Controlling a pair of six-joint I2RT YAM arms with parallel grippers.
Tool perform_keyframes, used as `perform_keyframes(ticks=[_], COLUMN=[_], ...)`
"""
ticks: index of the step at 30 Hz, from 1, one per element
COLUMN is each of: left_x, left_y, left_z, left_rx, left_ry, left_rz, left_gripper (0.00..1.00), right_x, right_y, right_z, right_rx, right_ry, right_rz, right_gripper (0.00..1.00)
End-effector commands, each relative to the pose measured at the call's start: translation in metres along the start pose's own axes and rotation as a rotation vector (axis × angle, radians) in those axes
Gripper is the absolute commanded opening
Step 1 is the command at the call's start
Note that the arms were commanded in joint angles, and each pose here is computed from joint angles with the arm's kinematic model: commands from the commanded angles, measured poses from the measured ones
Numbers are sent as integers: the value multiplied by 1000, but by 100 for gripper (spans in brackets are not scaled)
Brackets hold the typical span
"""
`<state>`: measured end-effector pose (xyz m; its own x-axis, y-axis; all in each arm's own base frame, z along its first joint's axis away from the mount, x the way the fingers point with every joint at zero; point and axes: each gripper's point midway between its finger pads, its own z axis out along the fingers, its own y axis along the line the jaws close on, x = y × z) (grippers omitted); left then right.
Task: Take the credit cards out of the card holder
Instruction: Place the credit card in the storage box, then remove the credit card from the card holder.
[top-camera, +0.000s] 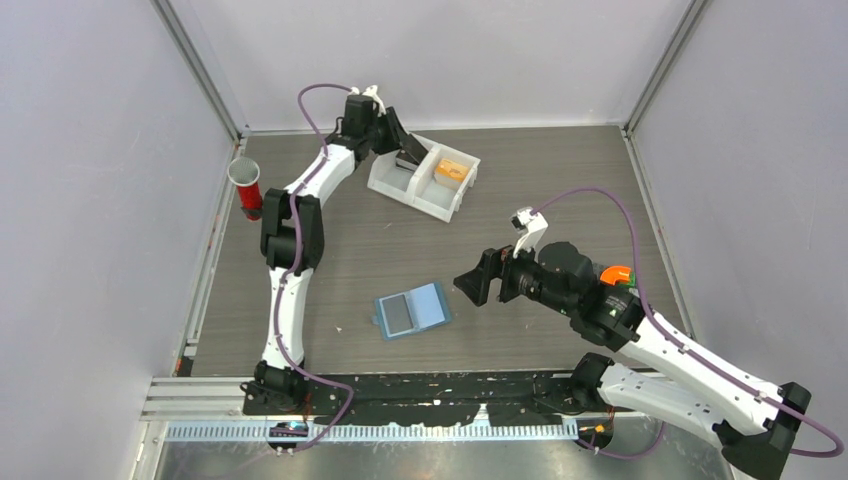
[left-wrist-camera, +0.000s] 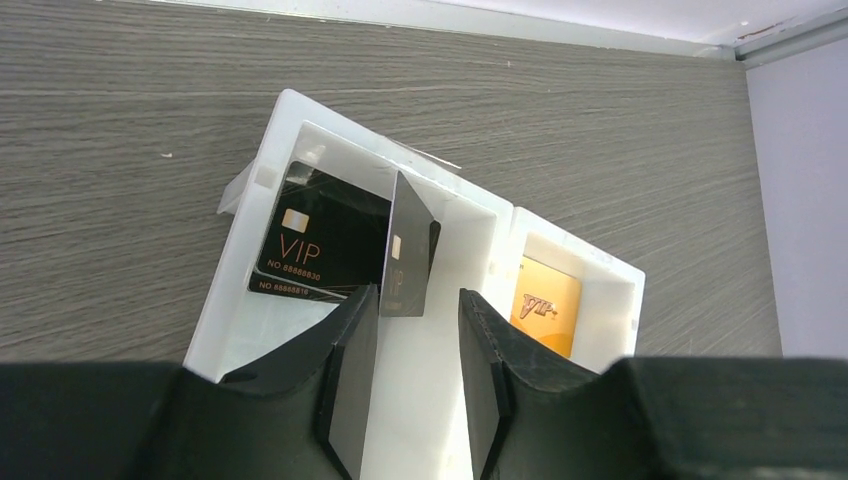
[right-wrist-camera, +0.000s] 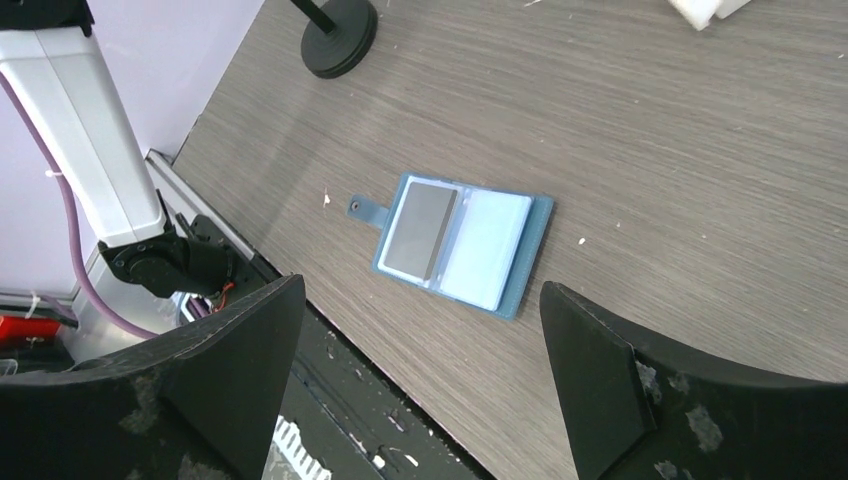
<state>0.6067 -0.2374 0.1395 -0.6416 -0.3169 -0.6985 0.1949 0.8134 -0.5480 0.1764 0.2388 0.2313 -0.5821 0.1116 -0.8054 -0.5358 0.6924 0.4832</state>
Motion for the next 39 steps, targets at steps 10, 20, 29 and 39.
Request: perform_keyframes(ticks=[10, 20, 29, 39], left_x=[-26, -13, 43, 136], left_y=[-27, -82, -118, -93], left_z=[-6, -68, -172, -284], left_rx=[99, 226, 258, 94], left_ry=[-15, 118, 247, 320], left_rz=[52, 69, 103, 88], left_gripper=[43, 43, 42, 42], right_x=[-35, -21, 0, 16], right_y=[3, -7, -11, -11], right_z=[-15, -3, 0, 8], right_rx=[36, 106, 95, 51], right_ry=[-116, -27, 26, 34], right_rz=[-4, 26, 33, 69], right_gripper=[96, 98, 93, 74])
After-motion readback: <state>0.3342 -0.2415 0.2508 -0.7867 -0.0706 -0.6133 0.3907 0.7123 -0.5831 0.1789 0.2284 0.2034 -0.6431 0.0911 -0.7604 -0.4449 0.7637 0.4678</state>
